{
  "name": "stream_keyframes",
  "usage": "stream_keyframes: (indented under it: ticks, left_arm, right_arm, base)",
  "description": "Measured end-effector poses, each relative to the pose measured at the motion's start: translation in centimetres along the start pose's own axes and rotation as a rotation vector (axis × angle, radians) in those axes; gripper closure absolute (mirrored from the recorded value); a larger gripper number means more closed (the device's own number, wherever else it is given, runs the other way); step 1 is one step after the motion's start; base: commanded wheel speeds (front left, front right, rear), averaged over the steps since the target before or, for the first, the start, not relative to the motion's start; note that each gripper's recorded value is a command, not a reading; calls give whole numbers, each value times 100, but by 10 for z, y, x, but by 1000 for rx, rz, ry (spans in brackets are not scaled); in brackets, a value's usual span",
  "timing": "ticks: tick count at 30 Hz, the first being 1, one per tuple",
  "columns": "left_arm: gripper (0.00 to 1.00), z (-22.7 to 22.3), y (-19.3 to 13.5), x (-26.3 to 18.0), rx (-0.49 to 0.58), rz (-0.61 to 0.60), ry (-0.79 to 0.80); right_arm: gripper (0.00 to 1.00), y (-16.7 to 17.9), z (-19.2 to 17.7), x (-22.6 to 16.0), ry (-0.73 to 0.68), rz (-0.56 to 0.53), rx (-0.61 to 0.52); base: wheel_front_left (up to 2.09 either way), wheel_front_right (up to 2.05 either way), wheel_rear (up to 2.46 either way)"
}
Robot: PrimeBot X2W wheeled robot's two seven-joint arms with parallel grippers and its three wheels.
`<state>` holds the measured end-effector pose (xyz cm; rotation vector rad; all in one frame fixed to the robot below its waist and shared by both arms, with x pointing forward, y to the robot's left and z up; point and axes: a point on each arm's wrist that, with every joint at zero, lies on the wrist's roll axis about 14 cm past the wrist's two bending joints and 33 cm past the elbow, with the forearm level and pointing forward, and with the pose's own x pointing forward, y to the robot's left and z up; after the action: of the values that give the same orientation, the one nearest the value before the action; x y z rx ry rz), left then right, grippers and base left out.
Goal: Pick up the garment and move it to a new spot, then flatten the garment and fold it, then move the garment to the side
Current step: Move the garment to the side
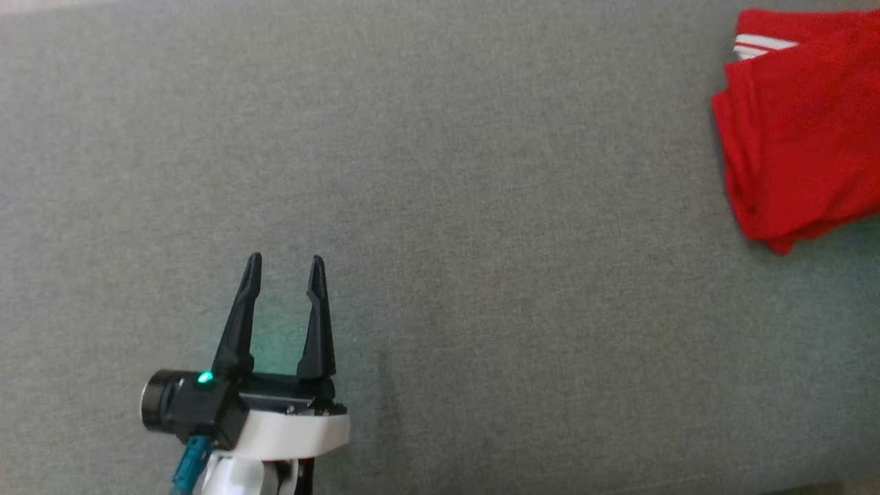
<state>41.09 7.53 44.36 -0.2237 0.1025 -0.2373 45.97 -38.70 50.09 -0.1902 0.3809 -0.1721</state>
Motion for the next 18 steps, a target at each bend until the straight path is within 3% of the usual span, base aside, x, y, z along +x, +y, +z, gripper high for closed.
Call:
stream_keyframes:
  ticks: [6, 12, 18]
  left_arm:
    - [0, 10, 0, -11, 11, 3, -18]
    - [0, 15, 0, -35, 28, 21, -22]
    - [0, 17, 2, -64, 37, 48, -26]
  right_arm:
    - [0, 67, -23, -24, -33, 116, 130]
    - [0, 156, -49, -66, -63, 288, 259]
    - [0, 222, -59, -109, -154, 424, 324]
  base:
    - [0, 0, 0]
    - [0, 0, 0]
    - [0, 0, 0]
